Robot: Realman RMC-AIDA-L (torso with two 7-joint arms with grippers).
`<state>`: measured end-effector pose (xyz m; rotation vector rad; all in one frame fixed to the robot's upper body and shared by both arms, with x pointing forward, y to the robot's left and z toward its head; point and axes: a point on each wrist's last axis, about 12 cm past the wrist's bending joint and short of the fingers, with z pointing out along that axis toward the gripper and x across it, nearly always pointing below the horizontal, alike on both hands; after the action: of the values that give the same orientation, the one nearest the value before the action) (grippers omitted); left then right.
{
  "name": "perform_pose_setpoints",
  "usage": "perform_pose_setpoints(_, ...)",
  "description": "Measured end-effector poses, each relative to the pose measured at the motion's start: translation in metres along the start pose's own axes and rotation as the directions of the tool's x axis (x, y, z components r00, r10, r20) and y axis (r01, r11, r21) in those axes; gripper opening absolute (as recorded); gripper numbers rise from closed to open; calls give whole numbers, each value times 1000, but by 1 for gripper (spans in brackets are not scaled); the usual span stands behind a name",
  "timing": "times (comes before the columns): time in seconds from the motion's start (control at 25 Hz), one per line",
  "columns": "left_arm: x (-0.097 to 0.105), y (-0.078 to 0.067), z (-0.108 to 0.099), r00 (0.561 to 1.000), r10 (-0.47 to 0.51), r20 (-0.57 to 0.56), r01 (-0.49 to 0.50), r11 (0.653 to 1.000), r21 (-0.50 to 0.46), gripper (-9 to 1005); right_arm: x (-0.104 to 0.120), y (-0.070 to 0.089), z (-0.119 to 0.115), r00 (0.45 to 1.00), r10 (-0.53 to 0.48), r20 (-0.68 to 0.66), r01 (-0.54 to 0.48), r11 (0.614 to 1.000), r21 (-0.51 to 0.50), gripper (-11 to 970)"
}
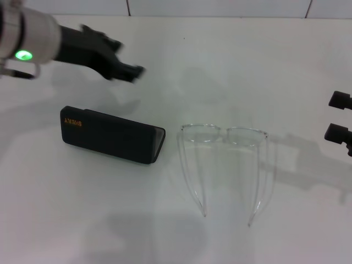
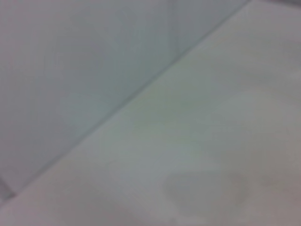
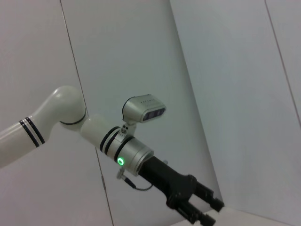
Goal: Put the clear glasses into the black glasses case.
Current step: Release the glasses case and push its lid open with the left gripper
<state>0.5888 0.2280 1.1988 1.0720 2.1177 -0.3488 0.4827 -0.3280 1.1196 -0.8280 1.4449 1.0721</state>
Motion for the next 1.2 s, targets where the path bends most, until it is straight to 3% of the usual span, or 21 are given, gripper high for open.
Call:
perform_pose_setpoints(0.16,5,13,-13,1000,-18,-14,17,996,-82,753,1,-1,2,1000,5,2,-5,1000,-7,728)
perform_pose_setpoints(0.52,20,20,-9,989,5,-150,-29,987,-158,753,3,0,4,1000,16,7,-16,1000,-17,729)
perform_pose_setpoints(0.72,24,19,-6,986,2,-167,-28,988,-154,753,4,1,4,1000,27,9,-26,999,-20,729)
perform_pose_setpoints(1.0,16,-2,8,992,40,-117,-45,998,-40,753,6,2,5,999,34,8,-33,999,-27,729)
perform_pose_setpoints(1.04,12,-16,21,987,88,-132,-89,996,2,753,6,2,5,999,36,9,-35,999,-28,729)
perform_pose_setpoints(1.2,8,-30,35,975,160,-154,-160,987,10,753,7,3,4,999,36,12,-35,999,-24,729)
